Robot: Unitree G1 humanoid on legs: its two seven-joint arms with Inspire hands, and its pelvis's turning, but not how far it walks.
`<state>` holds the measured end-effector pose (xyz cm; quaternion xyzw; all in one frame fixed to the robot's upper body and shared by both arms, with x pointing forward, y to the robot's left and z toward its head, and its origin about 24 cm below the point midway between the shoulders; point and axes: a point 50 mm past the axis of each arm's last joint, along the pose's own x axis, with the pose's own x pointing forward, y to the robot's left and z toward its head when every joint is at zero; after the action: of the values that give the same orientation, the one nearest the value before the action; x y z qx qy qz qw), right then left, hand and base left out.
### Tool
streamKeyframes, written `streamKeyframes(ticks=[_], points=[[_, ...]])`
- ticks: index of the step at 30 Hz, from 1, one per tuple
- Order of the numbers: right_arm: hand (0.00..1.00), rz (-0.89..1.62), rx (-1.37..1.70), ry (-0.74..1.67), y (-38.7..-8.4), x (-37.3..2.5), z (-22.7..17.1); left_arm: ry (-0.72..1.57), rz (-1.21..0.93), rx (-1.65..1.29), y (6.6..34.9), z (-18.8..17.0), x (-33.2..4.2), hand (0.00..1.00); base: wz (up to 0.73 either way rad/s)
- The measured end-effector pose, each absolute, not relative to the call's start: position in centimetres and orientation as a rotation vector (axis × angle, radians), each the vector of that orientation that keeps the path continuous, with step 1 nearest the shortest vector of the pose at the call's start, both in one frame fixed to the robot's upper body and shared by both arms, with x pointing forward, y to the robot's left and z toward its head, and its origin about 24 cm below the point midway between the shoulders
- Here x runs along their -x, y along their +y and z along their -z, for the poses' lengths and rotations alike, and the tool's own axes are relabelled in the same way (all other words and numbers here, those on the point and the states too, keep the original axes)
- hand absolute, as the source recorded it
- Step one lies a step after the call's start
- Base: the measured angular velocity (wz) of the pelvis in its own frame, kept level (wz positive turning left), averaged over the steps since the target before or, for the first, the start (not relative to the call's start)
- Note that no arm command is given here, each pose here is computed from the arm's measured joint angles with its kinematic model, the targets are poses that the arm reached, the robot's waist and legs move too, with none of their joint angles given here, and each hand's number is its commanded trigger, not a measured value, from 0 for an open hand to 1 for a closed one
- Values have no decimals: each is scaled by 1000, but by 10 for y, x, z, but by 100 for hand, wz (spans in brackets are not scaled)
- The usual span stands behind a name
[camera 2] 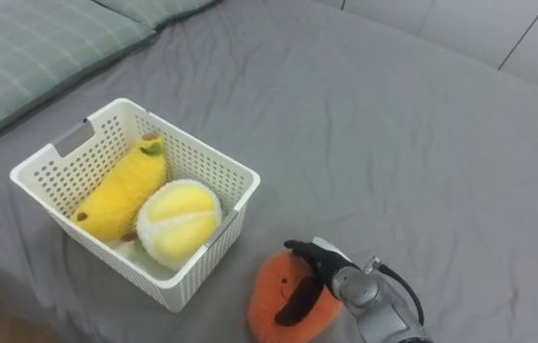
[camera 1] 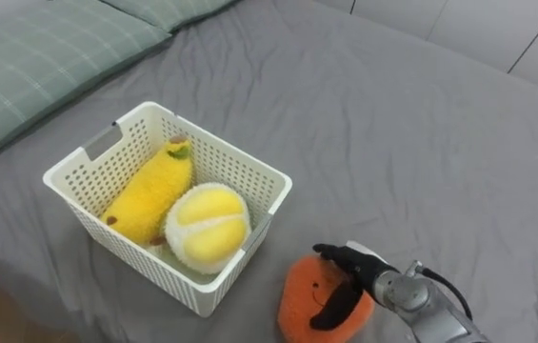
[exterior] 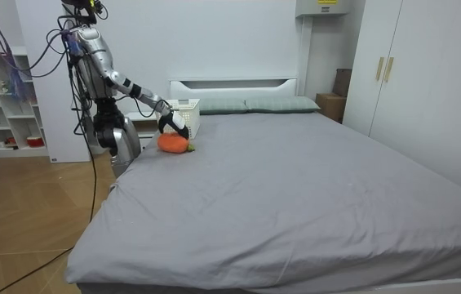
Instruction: Collect toys from the bed
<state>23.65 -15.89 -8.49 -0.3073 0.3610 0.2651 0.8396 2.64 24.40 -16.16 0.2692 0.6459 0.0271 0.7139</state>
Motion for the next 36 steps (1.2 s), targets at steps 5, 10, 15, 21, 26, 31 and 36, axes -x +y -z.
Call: streamKeyframes(ticks=[5,10,15,21,26,31,36], points=[[55,-574,658,781,-160,-235,87,1425,-65,-593,245,161,-29,0,0],[100,-575,665,772,-160,-238,85,1425,-69,-595,246,161,-29,0,0],[100,-576,668,781,-160,-239,84,1414,-66,-598,246,161,-33,0,-1],[100,-604,669,797,-156,-237,86,1411,-68,-600,246,160,-34,0,0],[100,-629,673,816,-154,-236,87,1409,-68,-600,246,160,-35,0,-1],[100,-630,675,818,-154,-235,87,1409,-68,-600,246,160,-35,0,0],[100,-640,671,822,-154,-235,87,1410,-68,-600,246,160,-35,0,0]])
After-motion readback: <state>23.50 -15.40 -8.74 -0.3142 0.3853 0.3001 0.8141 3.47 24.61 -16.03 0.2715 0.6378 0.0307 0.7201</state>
